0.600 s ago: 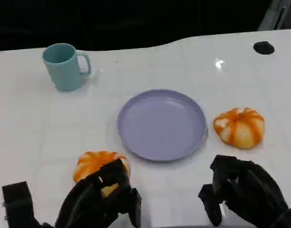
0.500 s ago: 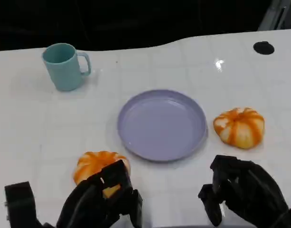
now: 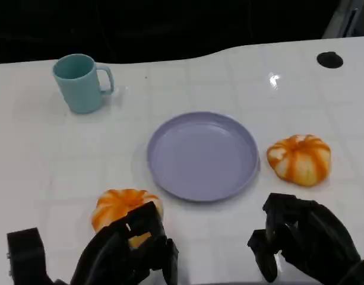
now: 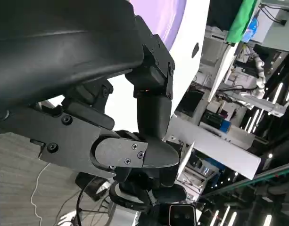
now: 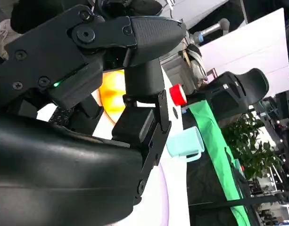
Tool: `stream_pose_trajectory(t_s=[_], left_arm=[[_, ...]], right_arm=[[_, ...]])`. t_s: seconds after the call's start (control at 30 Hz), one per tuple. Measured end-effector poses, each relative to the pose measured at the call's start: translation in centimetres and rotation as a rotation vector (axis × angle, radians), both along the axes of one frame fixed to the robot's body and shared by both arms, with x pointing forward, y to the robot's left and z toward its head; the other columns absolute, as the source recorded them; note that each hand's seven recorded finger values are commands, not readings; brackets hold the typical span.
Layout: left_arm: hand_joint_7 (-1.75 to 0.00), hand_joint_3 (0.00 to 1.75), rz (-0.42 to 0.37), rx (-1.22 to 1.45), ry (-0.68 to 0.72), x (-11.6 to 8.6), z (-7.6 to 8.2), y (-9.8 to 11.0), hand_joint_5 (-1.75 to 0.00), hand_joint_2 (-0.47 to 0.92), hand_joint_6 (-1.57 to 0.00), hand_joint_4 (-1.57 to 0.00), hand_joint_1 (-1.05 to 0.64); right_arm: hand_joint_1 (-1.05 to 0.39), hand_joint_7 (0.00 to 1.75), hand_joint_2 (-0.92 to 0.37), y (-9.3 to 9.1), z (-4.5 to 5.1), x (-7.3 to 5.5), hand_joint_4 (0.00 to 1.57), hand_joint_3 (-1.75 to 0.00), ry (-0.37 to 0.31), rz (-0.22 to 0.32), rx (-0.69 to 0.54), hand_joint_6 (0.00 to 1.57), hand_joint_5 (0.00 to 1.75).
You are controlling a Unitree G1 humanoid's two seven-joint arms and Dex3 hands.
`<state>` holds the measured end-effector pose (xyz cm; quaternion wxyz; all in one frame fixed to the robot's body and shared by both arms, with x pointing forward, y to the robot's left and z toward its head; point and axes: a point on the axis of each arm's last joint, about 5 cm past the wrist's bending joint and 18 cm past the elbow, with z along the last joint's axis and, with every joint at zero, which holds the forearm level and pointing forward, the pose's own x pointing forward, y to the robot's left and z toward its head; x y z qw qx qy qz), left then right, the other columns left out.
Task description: Grasp the bread from the table and place it into the plate.
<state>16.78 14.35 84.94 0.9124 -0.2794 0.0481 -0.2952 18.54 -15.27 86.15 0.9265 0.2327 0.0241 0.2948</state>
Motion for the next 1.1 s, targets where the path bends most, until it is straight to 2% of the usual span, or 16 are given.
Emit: stream_pose_trajectory(t_s=[0.17,0.2,0.27,0.33,0.47,0.53,0.6,0.67,0.8,0.87,0.97,1.1], left_arm=[[-1.75,0.28,0.003,-0.008,-0.001,0.0,0.0,0.0,-1.75,0.92,-0.52,-0.78,-0.66],[-1.67,0.28,0.004,-0.011,-0.002,0.0,0.0,-0.1,-1.75,0.92,-0.49,-0.71,-0.65],[-1.4,0.26,0.015,-0.013,-0.017,0.0,0.1,-0.1,-1.75,0.92,-0.51,-0.56,-0.64],[-1.23,0.26,0.04,-0.012,-0.072,0.0,0.6,-0.1,-1.7,0.92,-0.51,-0.49,-0.63],[-0.75,0.26,0.115,0.06,-0.232,0.2,1.4,0.1,-1.38,0.92,-0.39,-0.38,-0.69],[-0.63,0.26,0.154,0.137,-0.314,0.3,1.8,0.3,-1.28,0.92,-0.34,-0.34,-0.72],[-0.45,0.25,0.185,0.233,-0.383,0.3,2.0,0.5,-1.11,0.92,-0.32,-0.33,-0.71],[-0.37,0.21,0.204,0.334,-0.446,0.2,2.3,0.8,-1.02,0.92,-0.31,-0.32,-0.67],[-0.29,0.13,0.231,0.494,-0.55,0.2,3.1,1.5,-0.94,0.92,-0.29,-0.28,-0.66],[-0.24,0.15,0.242,0.595,-0.612,0.2,3.8,1.7,-0.91,0.92,-0.26,-0.2,-0.69],[-0.2,0.12,0.261,0.797,-0.729,0.3,4.9,2.2,-0.87,0.92,-0.25,-0.17,-0.67],[-0.14,0.06,0.292,1.057,-0.848,0.4,5.8,2.9,-0.78,0.92,-0.31,-0.22,-0.69]], right_arm=[[-0.95,1.41,-0.64,0.0,0.0,0.0,1.22,-0.55,0.0,0.0,0.001,1.05,1.56],[-0.95,1.41,-0.64,0.0,0.0,0.0,1.22,-0.55,0.0,0.0,0.001,1.05,1.56],[-0.95,1.41,-0.64,0.0,0.0,0.0,1.22,-0.55,0.002,0.001,0.002,1.06,1.55],[-0.95,1.42,-0.64,0.0,0.0,0.0,1.23,-0.56,0.003,0.001,0.002,1.06,1.55],[-0.95,1.42,-0.63,0.0,0.01,0.0,1.22,-0.58,0.003,0.001,0.002,1.05,1.55],[-0.94,1.41,-0.63,0.0,0.01,0.0,1.22,-0.58,0.003,0.002,0.002,1.05,1.55],[-0.94,1.41,-0.63,0.0,0.01,0.0,1.22,-0.59,0.003,0.002,0.002,1.05,1.56],[-0.94,1.4,-0.63,0.0,0.01,0.0,1.22,-0.59,0.003,0.002,0.002,1.04,1.56],[-0.94,1.4,-0.63,0.0,0.05,0.0,1.22,-0.59,0.002,0.001,0.001,1.05,1.55],[-0.94,1.4,-0.63,0.0,0.06,0.0,1.23,-0.58,0.001,0.002,0.001,1.04,1.55],[-0.94,1.39,-0.64,0.1,0.06,0.0,1.23,-0.58,0.001,0.002,0.001,1.04,1.55],[-0.93,1.39,-0.63,0.1,0.09,0.0,1.22,-0.56,-0.001,0.002,0.002,1.05,1.54]])
